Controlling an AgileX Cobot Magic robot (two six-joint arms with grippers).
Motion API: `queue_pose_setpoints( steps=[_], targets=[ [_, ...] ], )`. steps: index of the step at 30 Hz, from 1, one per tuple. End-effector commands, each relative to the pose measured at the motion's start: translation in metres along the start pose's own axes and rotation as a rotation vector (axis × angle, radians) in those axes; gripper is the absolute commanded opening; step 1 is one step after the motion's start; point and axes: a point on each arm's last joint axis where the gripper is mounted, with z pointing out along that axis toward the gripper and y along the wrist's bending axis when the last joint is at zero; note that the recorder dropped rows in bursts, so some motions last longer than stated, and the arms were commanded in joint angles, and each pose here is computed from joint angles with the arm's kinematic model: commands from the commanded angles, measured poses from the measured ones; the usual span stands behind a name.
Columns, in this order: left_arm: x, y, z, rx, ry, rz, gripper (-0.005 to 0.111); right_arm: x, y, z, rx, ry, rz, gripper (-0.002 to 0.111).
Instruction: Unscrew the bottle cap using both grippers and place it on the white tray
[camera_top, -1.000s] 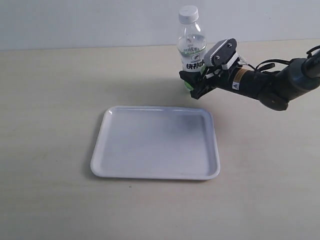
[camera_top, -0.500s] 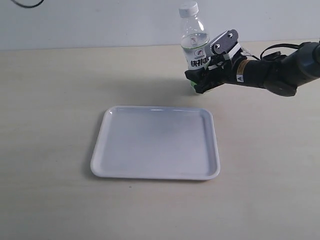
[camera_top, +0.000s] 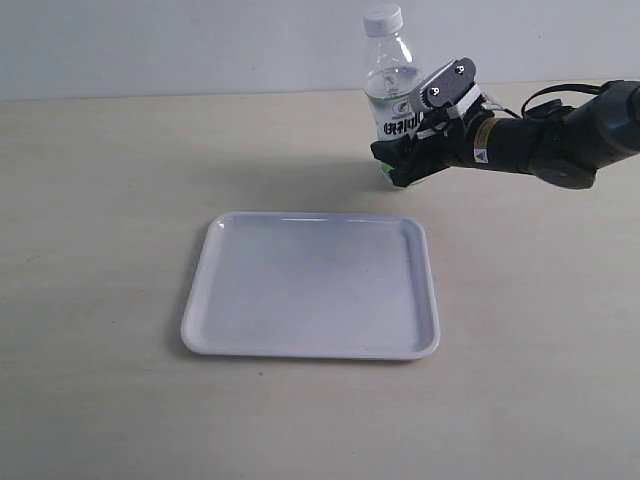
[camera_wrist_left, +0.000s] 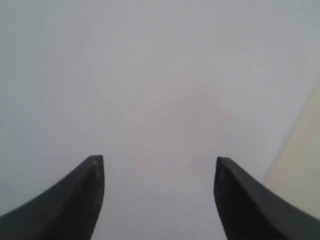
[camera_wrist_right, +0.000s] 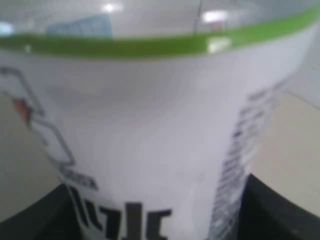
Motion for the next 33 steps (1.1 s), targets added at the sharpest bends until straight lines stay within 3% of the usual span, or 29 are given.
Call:
queue_pose_setpoints(
  steps=[1,3,6,8,10,14,17,19,27,33],
  targets=[
    [0.037,0.015,-0.002,-0.268,0.283,0.304,0.062,0.002,0.000,0.000,0.000,0.038,-0.024,0.000],
    [0.049,0.017,-0.005,-0.337,0.368,0.296,0.062,0.002,0.000,0.000,0.000,0.038,-0.034,0.000],
    [0.058,0.013,-0.007,-0.360,0.395,-0.017,0.062,0.002,0.000,0.000,0.002,0.039,-0.036,0.000],
    [0.060,0.005,-0.006,-0.336,0.421,-0.148,0.062,0.003,0.000,0.000,0.001,0.044,-0.039,0.000],
    [0.064,-0.011,-0.004,-0.273,0.526,-0.154,0.062,0.004,0.000,0.000,0.000,0.053,-0.046,0.000],
    [0.070,-0.047,-0.004,-0.037,0.884,0.001,0.062,0.004,0.001,0.000,-0.006,0.058,-0.056,0.000],
    [0.070,-0.061,-0.002,0.032,1.006,-0.083,0.062,0.004,0.001,0.000,-0.008,0.059,-0.059,0.000],
    [0.061,-0.065,0.001,0.073,0.974,-0.201,0.062,0.005,0.002,0.000,-0.024,0.067,-0.082,0.000],
    [-0.006,-0.074,0.011,0.414,0.662,-0.557,0.062,0.007,0.005,0.000,-0.058,0.082,-0.156,0.000],
    [-0.016,-0.077,0.026,0.463,0.617,-0.617,0.062,0.005,0.005,-0.001,-0.062,0.076,-0.201,0.000]
  ],
)
